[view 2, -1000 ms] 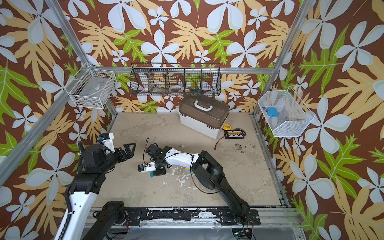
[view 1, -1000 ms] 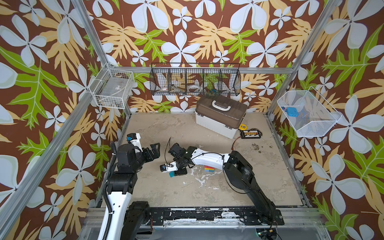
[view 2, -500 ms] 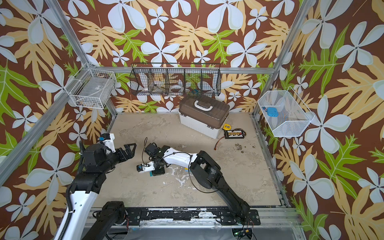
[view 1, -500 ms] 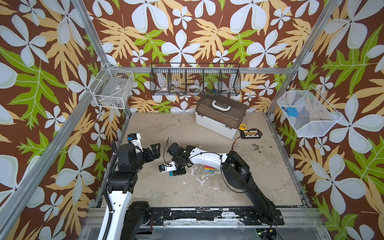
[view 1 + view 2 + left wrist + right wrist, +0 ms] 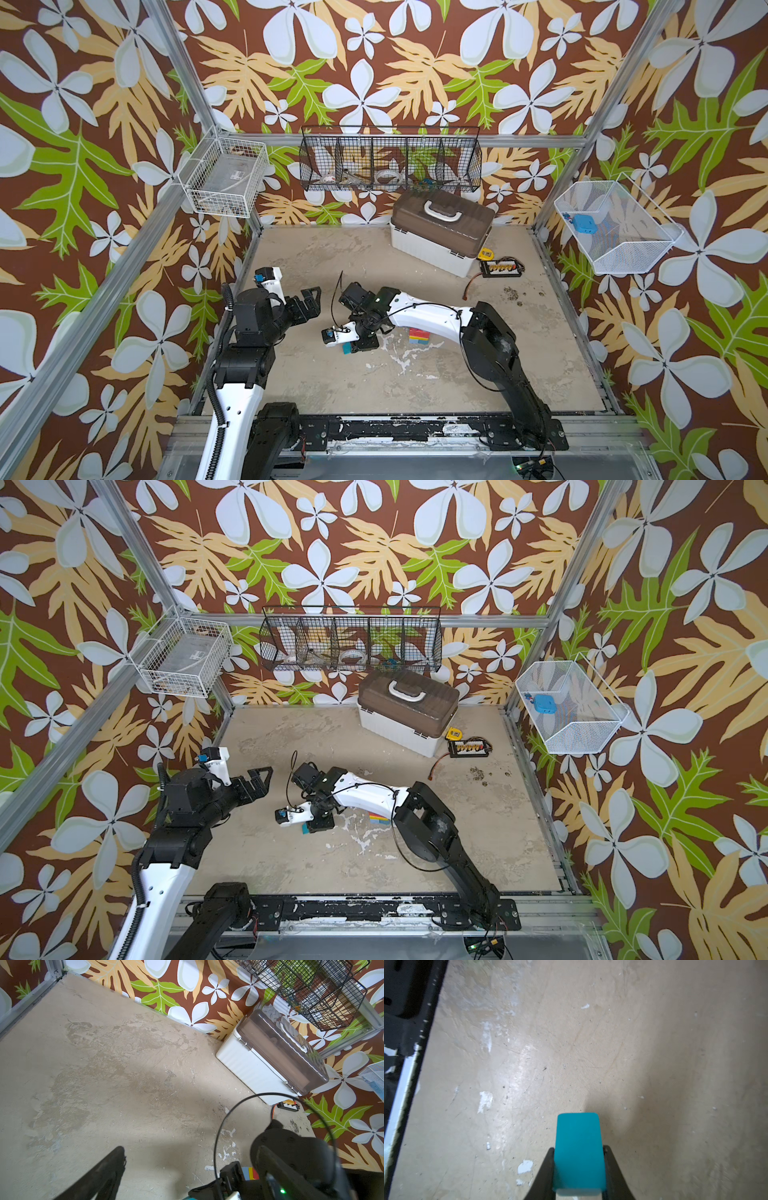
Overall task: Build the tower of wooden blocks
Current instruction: 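Lift the teal wedge with the right gripper and carry it above the stack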
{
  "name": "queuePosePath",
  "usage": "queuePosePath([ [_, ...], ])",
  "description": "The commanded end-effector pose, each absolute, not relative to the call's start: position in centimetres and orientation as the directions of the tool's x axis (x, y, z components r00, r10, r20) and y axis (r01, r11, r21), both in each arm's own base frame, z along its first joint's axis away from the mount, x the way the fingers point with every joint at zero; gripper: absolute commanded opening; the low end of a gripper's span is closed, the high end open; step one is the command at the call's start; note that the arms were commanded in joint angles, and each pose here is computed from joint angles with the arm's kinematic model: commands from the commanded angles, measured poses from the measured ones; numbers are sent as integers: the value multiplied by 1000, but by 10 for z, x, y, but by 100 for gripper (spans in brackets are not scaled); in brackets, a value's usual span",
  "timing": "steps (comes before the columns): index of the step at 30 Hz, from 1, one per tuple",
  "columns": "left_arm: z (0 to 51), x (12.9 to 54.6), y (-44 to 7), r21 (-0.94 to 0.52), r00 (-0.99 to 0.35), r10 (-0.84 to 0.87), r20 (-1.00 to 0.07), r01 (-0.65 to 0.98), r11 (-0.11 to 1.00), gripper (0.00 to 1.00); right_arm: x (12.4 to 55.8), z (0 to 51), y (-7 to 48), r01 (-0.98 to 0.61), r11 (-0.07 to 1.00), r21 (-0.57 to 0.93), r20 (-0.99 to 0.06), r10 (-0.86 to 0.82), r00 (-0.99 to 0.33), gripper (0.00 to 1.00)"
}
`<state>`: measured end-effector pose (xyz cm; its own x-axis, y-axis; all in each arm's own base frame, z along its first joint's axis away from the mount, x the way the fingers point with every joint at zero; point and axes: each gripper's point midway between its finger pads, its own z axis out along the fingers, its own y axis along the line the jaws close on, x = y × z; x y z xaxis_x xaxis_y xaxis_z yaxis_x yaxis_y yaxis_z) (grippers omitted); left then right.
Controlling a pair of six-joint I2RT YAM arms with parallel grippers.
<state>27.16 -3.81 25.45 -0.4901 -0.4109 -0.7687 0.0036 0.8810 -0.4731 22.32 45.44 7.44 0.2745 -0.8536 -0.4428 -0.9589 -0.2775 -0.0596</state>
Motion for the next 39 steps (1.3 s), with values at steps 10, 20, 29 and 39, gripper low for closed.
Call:
queuePosePath([
  [10,261,270,-56,-502,-500,-385,-775,117,857,100,215,163,392,-977,-169,-129,-420,-884,208,2],
  [20,265,267,-61,-508,-493,-380,-783,153,848,100,223,219,342,-982,8,-191,-466,-881,83,1],
  [29,267,264,-64,-509,-488,-377,-787,168,844,100,232,241,294,-953,174,-250,-538,-843,-12,6],
  [39,269,263,-64,-506,-479,-378,-792,170,845,100,238,219,270,-952,220,-212,-500,-862,-87,4],
])
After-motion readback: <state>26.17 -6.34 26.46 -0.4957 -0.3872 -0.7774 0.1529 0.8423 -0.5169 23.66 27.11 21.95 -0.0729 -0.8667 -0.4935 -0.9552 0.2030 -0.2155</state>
